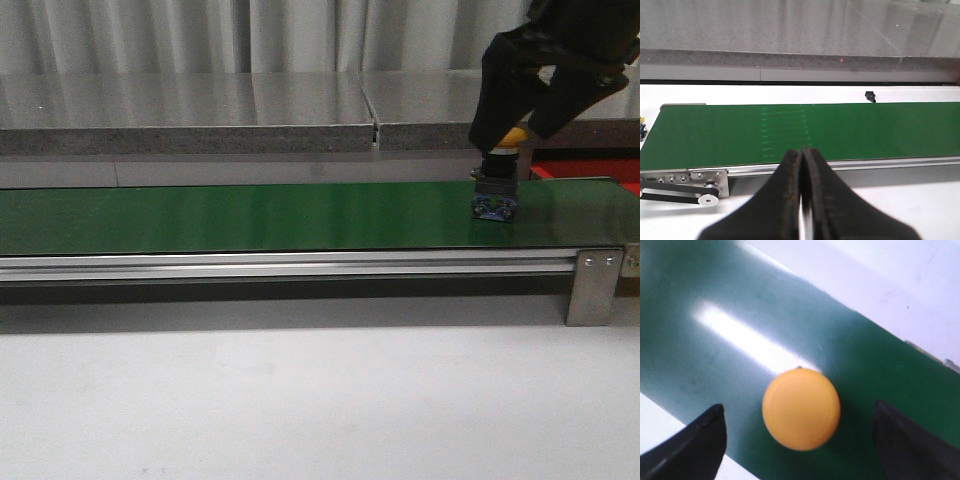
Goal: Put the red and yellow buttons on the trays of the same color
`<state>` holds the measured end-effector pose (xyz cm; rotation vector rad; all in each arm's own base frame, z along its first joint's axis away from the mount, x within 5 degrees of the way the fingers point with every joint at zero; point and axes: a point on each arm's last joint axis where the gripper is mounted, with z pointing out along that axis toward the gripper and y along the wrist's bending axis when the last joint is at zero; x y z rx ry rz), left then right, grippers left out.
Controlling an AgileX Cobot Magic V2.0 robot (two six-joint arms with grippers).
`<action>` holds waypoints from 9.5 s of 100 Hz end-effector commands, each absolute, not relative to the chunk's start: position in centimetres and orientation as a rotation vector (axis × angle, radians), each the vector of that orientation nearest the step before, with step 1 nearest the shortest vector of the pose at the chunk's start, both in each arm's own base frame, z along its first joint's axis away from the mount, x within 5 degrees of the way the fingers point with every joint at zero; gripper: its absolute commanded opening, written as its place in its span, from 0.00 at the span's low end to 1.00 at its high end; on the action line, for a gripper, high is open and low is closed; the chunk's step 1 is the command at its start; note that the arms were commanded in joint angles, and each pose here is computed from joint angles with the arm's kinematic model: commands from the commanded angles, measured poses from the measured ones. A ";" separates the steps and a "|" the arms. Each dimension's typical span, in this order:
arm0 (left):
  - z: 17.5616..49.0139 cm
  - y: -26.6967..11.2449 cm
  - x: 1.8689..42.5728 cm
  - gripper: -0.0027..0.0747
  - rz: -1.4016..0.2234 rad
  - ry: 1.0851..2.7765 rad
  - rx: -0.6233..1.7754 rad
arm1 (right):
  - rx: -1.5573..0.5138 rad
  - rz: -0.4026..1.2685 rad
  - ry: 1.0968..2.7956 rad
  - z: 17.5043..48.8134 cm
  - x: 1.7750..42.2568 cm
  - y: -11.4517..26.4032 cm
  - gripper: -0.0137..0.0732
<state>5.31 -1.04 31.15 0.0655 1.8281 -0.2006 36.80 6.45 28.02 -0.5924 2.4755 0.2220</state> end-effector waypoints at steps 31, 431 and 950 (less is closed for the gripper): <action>32.6 -1.1 5.4 0.01 -0.223 1.736 0.062 | -0.559 0.214 2.398 29.0 37.6 6.5 0.84; 32.6 -1.1 5.4 0.01 -0.223 1.735 0.062 | 0.640 0.381 2.649 19.0 35.7 -19.9 0.90; 30.4 15.2 32.5 0.77 0.291 2.092 -0.829 | -0.216 0.112 2.017 37.2 14.1 0.5 0.08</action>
